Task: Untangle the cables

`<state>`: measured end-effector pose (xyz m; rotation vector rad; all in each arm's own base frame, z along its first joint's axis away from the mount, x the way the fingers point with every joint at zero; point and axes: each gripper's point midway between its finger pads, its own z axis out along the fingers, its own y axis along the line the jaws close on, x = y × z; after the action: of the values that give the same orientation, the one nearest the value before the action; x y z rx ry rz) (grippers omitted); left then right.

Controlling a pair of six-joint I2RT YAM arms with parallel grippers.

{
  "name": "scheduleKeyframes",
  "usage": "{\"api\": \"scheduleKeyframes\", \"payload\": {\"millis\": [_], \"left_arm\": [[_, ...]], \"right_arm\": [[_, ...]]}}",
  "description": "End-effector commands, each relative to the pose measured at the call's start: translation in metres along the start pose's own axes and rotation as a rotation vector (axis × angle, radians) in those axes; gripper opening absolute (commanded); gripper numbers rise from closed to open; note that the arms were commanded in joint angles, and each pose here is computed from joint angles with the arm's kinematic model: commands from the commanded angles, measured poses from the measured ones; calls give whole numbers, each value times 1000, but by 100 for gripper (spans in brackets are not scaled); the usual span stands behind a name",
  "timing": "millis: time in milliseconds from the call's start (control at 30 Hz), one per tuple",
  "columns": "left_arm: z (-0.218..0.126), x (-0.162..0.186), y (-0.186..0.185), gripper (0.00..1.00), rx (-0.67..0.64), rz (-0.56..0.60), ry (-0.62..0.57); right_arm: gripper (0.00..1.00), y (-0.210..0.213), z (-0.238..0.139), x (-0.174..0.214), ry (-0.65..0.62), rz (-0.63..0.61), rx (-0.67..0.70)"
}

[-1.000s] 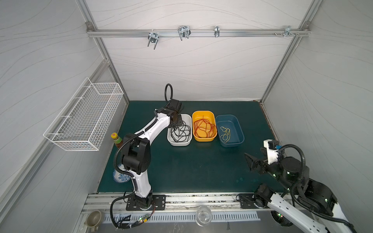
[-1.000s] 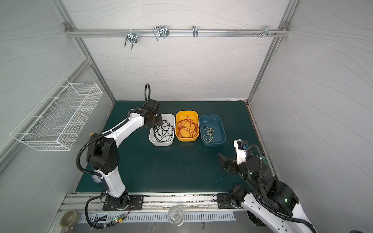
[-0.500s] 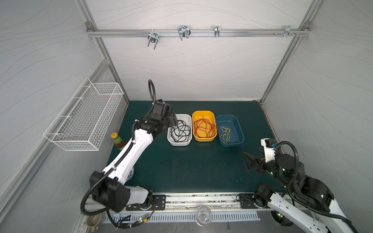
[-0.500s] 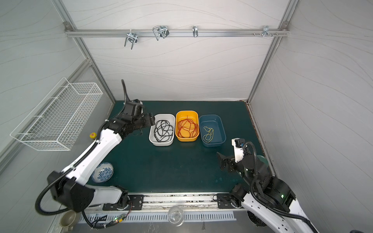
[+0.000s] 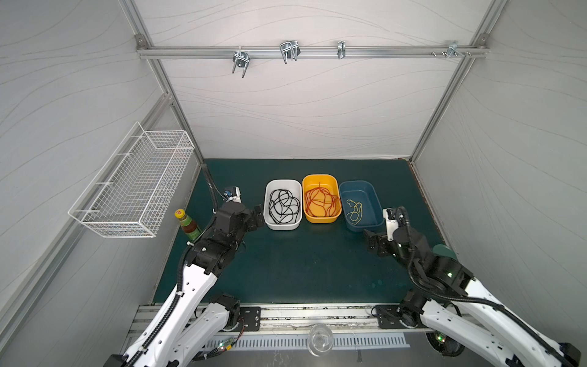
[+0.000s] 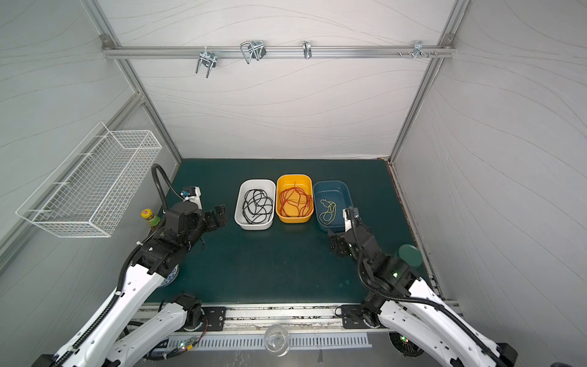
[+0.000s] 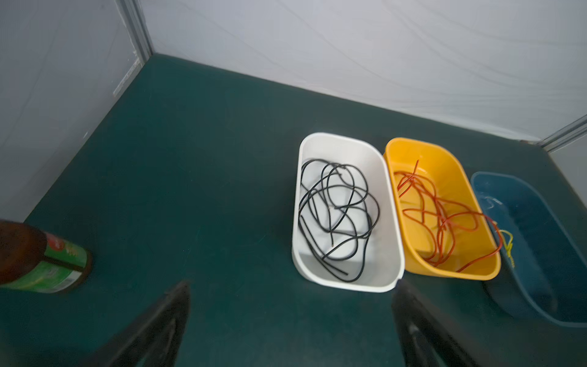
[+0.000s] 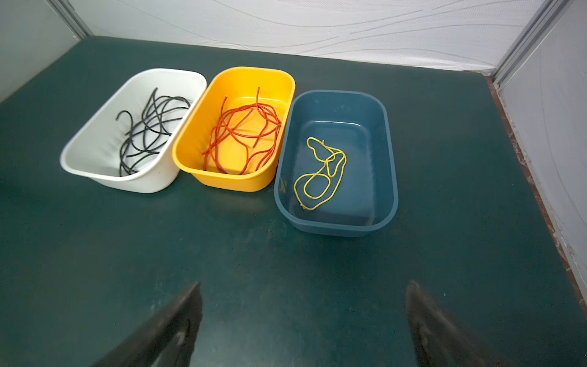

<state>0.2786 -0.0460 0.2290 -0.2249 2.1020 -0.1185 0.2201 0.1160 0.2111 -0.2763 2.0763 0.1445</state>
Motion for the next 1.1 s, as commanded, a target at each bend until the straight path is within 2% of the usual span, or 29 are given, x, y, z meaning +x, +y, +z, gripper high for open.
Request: {"api": "scheduleKeyframes", "payload": {"millis": [0, 100, 200, 367, 467, 533, 600, 700, 800, 933, 1067], "left_arm": [[5, 2, 1, 100, 16, 26, -59], [12, 11, 11, 100, -23, 50, -94], [20, 12, 24, 100, -104, 81, -117], [39, 12, 32, 100, -187, 123, -115], [54, 12, 37, 100, -227, 146, -118], [68, 18, 45, 100, -258, 142, -97], [79, 22, 57, 100, -283, 103, -67], [84, 18, 58, 100, -252, 36, -75], [85, 9, 55, 100, -232, 26, -116], [92, 10, 63, 100, -252, 11, -112], [99, 17, 74, 100, -255, -63, -111]], "right_arm": [[99, -20, 8, -37, -193, 4, 127], [99, -43, 24, -38, -244, 66, 209], [99, -77, 47, -25, -230, 197, 288], [99, -110, 71, -17, -227, 167, 393], [99, -130, 78, -13, -241, 189, 462], [99, -135, 84, -15, -252, 176, 470], [99, -136, 93, -16, -245, 129, 471], [99, -137, 101, -9, -224, 129, 475], [99, -140, 109, -2, -210, 126, 458], [99, -146, 114, 2, -206, 114, 485], [99, -148, 118, 3, -221, 82, 492]]}}
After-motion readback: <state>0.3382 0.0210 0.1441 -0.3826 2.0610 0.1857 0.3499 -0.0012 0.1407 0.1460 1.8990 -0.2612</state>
